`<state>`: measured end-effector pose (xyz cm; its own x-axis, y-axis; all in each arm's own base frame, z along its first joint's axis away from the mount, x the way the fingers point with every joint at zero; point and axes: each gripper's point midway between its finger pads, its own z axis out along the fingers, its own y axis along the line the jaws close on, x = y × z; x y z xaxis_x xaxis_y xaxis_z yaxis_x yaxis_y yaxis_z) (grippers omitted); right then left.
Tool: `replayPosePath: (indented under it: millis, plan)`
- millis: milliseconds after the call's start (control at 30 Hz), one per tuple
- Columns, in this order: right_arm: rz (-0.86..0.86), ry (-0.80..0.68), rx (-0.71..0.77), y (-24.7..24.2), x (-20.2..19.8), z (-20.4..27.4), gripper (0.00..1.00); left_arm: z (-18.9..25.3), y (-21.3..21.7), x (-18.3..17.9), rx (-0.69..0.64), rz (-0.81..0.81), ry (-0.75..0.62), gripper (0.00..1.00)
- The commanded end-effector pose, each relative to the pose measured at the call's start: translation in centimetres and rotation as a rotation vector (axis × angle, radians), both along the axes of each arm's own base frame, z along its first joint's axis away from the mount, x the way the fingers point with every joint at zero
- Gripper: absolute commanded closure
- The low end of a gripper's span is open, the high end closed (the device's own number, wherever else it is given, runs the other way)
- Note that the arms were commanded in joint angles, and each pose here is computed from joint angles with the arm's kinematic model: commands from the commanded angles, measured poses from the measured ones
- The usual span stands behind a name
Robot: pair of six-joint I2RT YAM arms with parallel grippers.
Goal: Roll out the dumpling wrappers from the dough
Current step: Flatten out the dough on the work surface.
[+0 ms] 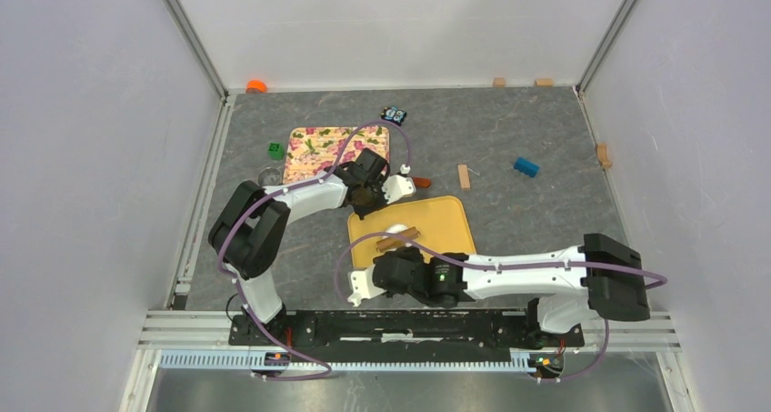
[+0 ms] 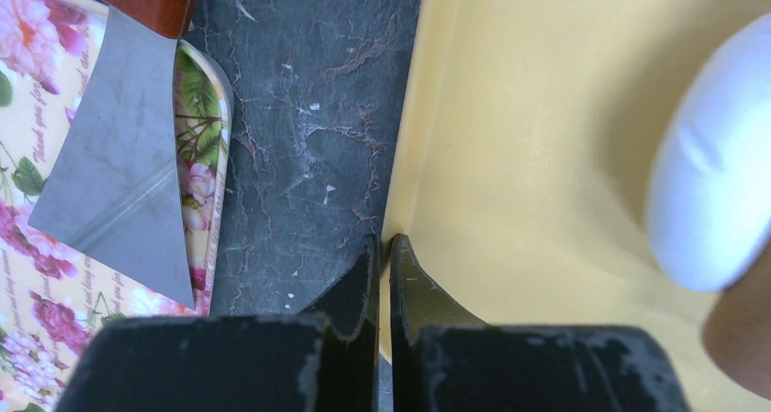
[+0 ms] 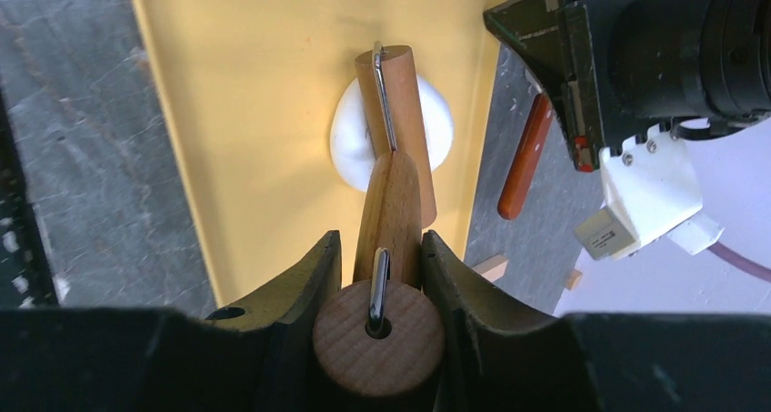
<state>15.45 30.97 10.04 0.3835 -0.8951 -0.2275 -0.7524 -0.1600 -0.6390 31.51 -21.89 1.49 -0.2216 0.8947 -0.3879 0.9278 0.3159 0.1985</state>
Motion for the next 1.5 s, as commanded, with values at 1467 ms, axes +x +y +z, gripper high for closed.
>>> replayPosePath:
  millis: [1467]
  plan:
    - [-0.019, 0.316, -0.242, -8.1, -7.9, -5.2, 1.0, -5.7, 2.7, -2.9, 0.137, -0.017, 0.126, 0.98]
